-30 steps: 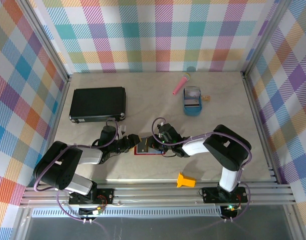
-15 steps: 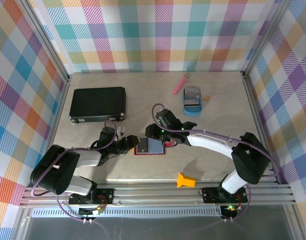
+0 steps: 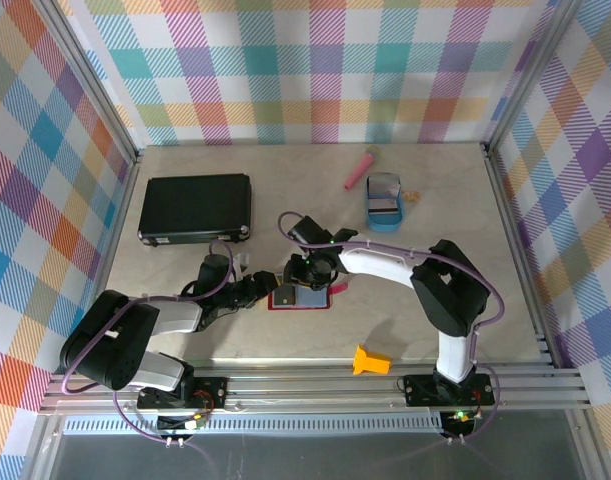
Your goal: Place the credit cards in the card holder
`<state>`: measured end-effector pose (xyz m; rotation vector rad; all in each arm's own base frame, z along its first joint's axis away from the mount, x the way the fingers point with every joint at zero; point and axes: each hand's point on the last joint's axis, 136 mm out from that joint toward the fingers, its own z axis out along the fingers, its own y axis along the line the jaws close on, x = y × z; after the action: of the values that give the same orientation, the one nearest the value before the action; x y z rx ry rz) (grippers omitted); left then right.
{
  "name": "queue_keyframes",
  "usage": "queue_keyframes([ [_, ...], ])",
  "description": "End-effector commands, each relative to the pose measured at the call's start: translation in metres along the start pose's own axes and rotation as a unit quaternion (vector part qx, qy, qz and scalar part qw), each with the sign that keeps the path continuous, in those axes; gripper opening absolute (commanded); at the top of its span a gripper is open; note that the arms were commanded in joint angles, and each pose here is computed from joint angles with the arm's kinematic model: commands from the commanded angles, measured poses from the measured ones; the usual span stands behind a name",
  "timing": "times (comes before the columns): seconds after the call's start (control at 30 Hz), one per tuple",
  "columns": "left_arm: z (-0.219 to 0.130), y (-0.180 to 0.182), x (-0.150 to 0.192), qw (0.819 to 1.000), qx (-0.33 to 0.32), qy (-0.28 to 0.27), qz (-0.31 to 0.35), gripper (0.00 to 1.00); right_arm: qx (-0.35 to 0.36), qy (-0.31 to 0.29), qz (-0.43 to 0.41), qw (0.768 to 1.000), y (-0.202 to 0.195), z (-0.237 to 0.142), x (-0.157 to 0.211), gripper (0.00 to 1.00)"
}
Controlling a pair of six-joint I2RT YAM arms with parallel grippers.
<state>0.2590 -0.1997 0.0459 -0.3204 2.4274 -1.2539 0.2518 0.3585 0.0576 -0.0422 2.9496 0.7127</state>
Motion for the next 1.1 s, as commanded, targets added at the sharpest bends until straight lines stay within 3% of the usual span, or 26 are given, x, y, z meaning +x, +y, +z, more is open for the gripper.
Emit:
queue_keyframes([
  [0.0, 0.0, 0.01, 0.014, 1.0, -0.013, 0.024, -0.004, 0.56, -0.009, 0.028, 0.0, 1.0, 0.009, 0.003, 0.008, 0.42],
  [0.5, 0.001, 0.009, 0.014, 1.0, -0.008, 0.025, -0.001, 0.56, -0.01, 0.044, 0.0, 0.999, 0.007, 0.022, 0.01, 0.38],
  [1.07, 0.002, 0.011, 0.014, 1.0, -0.01, 0.024, -0.008, 0.54, -0.041, 0.049, -0.007, 0.998, 0.012, 0.031, 0.012, 0.26],
])
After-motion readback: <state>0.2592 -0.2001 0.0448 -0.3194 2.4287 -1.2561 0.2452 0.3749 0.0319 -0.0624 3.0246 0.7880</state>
